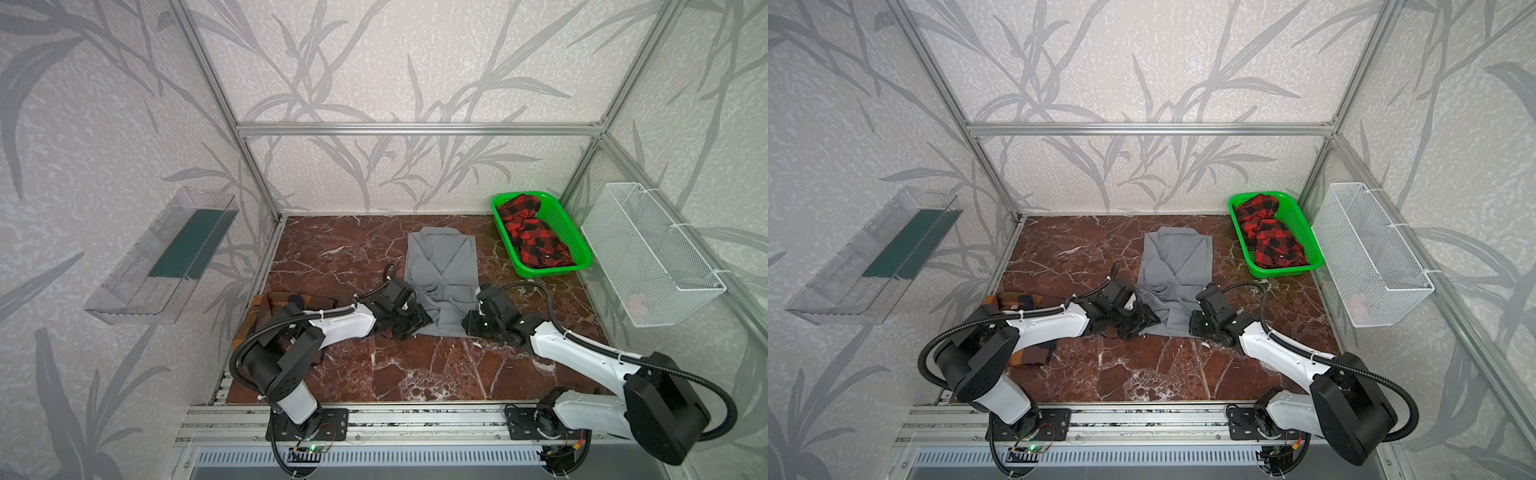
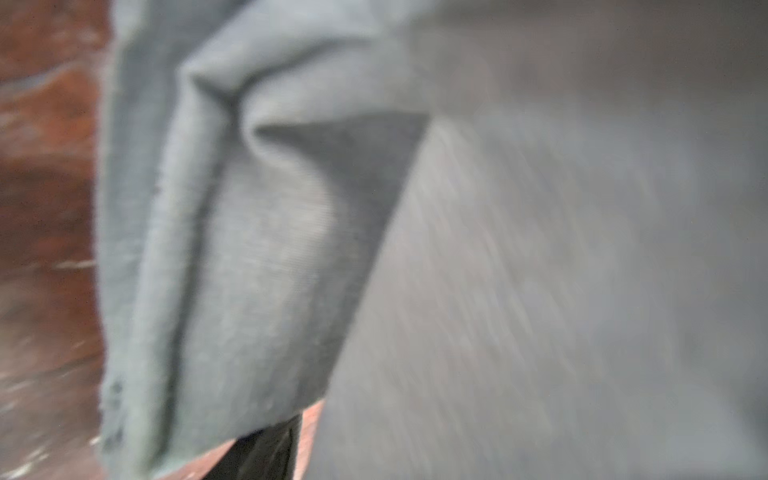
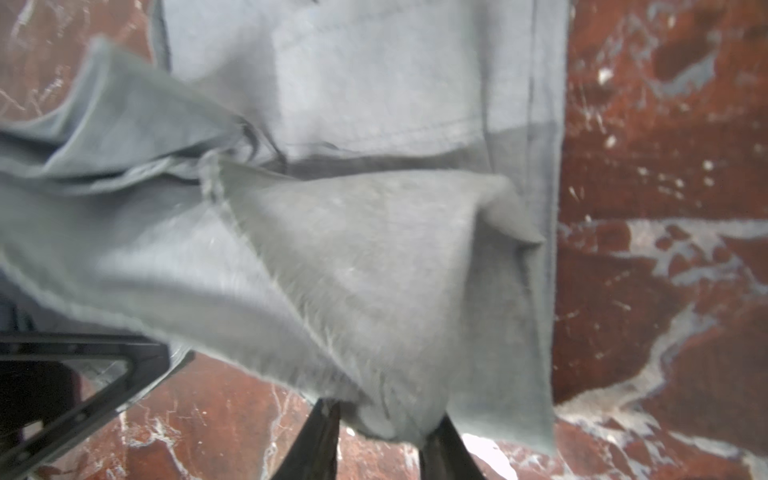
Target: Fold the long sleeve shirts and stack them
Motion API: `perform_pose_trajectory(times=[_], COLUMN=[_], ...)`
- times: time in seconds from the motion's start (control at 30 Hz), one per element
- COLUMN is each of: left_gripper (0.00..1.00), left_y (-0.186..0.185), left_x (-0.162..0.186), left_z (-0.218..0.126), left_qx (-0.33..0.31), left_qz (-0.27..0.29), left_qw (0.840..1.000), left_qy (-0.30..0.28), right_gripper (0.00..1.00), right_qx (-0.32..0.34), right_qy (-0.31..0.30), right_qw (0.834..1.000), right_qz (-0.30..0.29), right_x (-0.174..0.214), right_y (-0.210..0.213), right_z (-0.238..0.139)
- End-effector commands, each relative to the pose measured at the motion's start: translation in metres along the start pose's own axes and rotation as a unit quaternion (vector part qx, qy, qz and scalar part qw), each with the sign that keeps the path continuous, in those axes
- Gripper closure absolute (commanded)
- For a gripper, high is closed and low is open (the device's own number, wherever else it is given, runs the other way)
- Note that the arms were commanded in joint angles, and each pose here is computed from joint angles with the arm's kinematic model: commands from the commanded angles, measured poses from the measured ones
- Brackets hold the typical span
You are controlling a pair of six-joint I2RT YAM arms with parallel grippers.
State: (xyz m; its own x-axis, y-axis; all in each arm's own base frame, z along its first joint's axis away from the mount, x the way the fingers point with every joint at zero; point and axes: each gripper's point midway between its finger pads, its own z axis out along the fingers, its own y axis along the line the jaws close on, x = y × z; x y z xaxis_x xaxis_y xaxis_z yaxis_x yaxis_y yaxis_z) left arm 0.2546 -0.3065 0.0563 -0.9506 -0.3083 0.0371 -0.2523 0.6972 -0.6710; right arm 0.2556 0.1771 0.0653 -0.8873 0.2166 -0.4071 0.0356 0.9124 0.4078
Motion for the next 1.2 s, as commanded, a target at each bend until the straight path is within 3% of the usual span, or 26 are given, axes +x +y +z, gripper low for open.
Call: perform_pose_trajectory(times=[0.0, 0.73, 1.17], left_gripper=[0.38, 0.4, 0.42], left_y=[-0.022, -0.092, -0.126], left_x=[-0.01, -0.064, -0.1], left_z=[-0.004, -0.002, -0.016], left_qx=[0.014, 0.014, 0.023], left_qz=[0.013, 0.054, 0.067], left_qw=[1.0, 0.998, 0.996], left_qy=[-0.004, -0.018, -0.048], right_gripper=[0.68, 0.68, 0.59], right_qx=[-0.016, -0.05, -0.041], right_qy=[-0.021, -0.074, -0.083], right_qw=[1.0, 0.995, 0.993], right_qz=[-0.008, 0.048, 0.069], right_x=[-0.021, -0.118, -0.153], right_y=[0.014, 0.021, 0.021], right_z=[-0.004, -0.001, 0.007])
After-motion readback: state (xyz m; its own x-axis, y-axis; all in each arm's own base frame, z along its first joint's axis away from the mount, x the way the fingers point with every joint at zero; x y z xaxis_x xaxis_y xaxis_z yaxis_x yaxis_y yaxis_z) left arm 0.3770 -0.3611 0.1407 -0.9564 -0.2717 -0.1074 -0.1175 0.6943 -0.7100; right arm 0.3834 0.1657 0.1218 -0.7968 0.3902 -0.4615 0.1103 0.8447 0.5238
